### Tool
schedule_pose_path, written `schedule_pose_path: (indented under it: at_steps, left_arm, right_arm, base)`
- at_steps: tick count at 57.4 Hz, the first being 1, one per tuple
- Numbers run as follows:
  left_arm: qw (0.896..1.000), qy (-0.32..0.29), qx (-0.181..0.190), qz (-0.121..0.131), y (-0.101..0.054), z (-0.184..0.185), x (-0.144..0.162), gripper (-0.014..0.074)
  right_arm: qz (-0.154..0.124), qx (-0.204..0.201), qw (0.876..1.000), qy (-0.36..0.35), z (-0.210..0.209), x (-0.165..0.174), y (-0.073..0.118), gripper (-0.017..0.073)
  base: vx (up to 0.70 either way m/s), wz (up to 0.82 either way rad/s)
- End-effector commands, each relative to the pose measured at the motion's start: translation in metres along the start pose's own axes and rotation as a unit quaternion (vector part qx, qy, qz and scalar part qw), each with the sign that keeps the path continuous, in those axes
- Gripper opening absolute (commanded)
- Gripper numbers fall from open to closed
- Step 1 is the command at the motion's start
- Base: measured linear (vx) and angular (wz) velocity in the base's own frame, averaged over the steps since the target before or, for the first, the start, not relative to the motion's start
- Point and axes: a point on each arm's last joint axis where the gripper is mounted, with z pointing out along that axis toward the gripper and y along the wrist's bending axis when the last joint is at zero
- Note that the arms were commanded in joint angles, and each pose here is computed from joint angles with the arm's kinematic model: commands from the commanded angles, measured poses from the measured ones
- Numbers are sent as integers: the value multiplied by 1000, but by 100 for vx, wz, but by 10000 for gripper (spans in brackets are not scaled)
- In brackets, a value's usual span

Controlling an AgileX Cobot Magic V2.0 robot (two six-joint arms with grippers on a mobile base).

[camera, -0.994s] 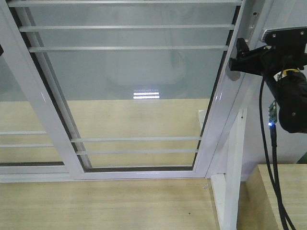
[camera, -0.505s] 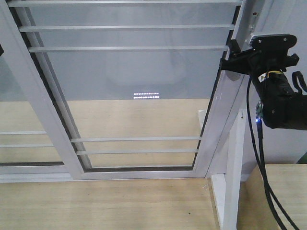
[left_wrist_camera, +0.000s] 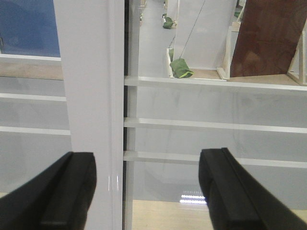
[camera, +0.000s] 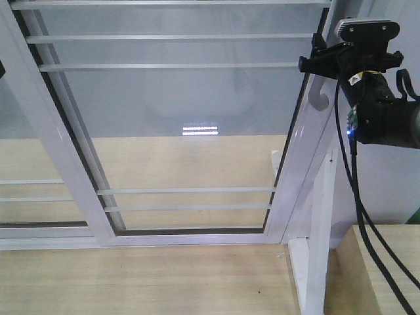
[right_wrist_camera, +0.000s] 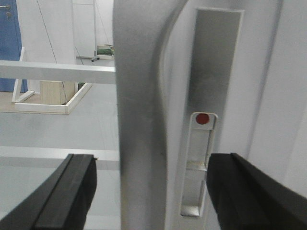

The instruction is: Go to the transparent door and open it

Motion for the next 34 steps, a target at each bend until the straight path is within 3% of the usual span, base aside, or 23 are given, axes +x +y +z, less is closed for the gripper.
schedule_pose_path:
  at_steps: [1, 8, 13, 28, 34]
  left_arm:
    - [998, -64, 3, -7, -2, -4, -23, 570]
    - [998, -64, 3, -7, -2, -4, -23, 570]
    - [998, -64, 3, -7, -2, -4, -23, 570]
    - [998, -64, 3, -7, -2, -4, -23, 570]
    - [998, -64, 3, -9, -2, -4, -23, 570]
  right_arm:
    - [-10, 1, 997, -73, 4, -34, -2, 531]
    - [-14, -3, 997, -72, 9, -34, -1, 519]
    - [-14, -3, 997, -73, 9, -33, -1, 451]
    - [-18, -5, 997, -74, 8, -33, 1, 8]
    - [-25, -17, 997, -76, 8, -34, 5, -12]
  base:
    - [0, 0]
    - [0, 0]
    - [0, 0]
    - [0, 0]
    - [0, 0]
